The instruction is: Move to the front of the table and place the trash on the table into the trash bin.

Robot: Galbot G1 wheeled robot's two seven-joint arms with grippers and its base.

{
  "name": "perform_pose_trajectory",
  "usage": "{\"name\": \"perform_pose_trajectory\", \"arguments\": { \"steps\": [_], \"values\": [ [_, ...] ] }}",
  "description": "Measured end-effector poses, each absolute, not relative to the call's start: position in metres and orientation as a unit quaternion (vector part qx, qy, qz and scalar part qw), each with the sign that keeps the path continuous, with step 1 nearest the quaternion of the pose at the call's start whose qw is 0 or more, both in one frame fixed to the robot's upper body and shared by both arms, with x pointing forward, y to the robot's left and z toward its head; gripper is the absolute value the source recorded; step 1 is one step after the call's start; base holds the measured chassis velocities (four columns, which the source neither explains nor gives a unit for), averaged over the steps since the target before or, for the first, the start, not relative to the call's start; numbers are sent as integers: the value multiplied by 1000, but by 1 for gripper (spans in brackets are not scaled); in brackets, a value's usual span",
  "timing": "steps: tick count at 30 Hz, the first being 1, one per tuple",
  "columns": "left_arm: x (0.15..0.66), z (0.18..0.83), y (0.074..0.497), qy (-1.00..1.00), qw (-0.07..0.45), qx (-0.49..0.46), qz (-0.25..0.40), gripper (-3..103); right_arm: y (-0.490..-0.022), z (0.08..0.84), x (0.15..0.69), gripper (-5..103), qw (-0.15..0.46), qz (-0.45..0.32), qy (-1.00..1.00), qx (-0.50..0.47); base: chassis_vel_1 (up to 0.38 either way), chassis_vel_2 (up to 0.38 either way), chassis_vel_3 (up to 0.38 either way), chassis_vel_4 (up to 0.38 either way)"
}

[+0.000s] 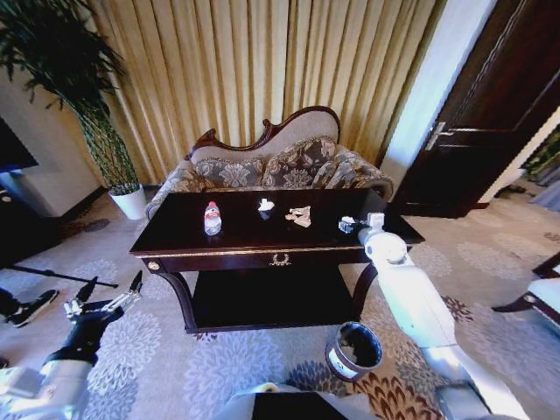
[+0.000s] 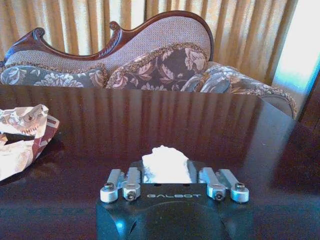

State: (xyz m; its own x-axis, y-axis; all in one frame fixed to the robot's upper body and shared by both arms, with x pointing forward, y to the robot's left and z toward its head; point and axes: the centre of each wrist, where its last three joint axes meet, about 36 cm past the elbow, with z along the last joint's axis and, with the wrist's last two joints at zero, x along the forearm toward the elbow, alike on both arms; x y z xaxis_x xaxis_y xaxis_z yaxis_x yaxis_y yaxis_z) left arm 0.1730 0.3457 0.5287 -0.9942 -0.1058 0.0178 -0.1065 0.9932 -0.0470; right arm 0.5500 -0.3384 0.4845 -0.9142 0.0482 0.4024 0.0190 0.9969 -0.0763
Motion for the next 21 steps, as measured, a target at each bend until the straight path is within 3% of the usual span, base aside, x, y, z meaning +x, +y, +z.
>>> {"name": "perform_pose_trajectory", "arguments": {
  "steps": [1,2,4,7,10,13,21],
  "values": [
    [173,529,346,-998,7,53,24,100,-338,485,550,46,206,35,-978,-17,0,0,0,0],
    [173,529,346,-998,7,53,24,100,-338,484,550,35,206,35,-978,-17,0,0,0,0],
    [173,529,346,-998,6,53,24,100,-338,484,550,35,206,35,-978,-17,0,0,0,0],
    [174,529,345,-998,5,52,24,100,-339,484,550,18,204,34,-978,-18,0,0,0,0],
    [174,529,345,-998,4,51,25,100,-340,483,549,12,199,32,-979,-18,0,0,0,0],
    [175,530,344,-998,3,52,25,100,-340,484,541,1,163,12,-986,-5,0,0,0,0],
    [177,530,345,-998,0,55,33,100,-334,505,479,0,83,-19,-996,31,0,0,0,0]
  ]
}}
